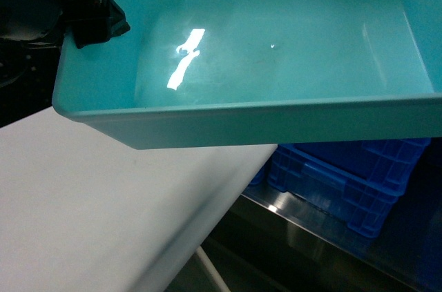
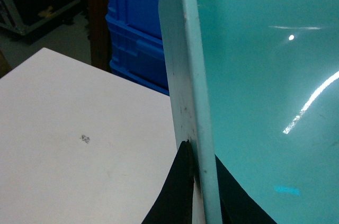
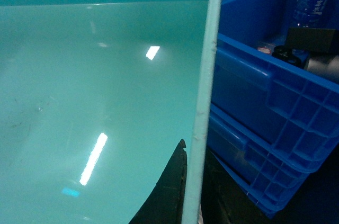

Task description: Stack blue boxes stably on right

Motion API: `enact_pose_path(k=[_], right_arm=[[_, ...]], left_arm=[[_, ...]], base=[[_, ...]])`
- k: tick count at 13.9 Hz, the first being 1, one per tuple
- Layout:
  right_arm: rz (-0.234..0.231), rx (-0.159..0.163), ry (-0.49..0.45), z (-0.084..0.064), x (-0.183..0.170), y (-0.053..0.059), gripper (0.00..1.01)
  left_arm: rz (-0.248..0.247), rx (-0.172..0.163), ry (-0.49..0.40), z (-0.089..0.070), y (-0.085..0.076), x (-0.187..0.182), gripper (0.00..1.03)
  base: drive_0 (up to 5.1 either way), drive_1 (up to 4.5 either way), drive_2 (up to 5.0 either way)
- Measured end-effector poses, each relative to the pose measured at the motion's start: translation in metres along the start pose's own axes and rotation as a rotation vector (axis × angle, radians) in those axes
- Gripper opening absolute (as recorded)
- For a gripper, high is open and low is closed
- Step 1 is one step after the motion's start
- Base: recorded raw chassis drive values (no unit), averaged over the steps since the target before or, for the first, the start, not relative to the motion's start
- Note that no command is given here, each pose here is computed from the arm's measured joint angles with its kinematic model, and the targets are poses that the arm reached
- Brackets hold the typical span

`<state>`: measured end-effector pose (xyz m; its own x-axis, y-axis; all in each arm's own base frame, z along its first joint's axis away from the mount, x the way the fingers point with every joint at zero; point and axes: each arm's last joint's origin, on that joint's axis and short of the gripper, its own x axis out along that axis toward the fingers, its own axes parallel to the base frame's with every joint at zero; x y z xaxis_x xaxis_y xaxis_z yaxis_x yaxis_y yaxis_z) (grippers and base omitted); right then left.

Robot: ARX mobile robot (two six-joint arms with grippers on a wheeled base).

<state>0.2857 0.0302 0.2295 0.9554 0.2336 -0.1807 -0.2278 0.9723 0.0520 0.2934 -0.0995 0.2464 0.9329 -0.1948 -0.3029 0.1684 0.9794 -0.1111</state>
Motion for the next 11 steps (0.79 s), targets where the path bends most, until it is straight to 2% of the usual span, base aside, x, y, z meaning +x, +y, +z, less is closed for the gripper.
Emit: enact_pose_path(k=[11], right_arm=[[0.001,0.000,-0.001,0.0001,0.0000,0.0001,0.07]], left_arm=[[-0.001,-0.001,0.001,0.0000,0.0003,0.0000,0.02]], base=[[-1.6,-1.56,-1.6]])
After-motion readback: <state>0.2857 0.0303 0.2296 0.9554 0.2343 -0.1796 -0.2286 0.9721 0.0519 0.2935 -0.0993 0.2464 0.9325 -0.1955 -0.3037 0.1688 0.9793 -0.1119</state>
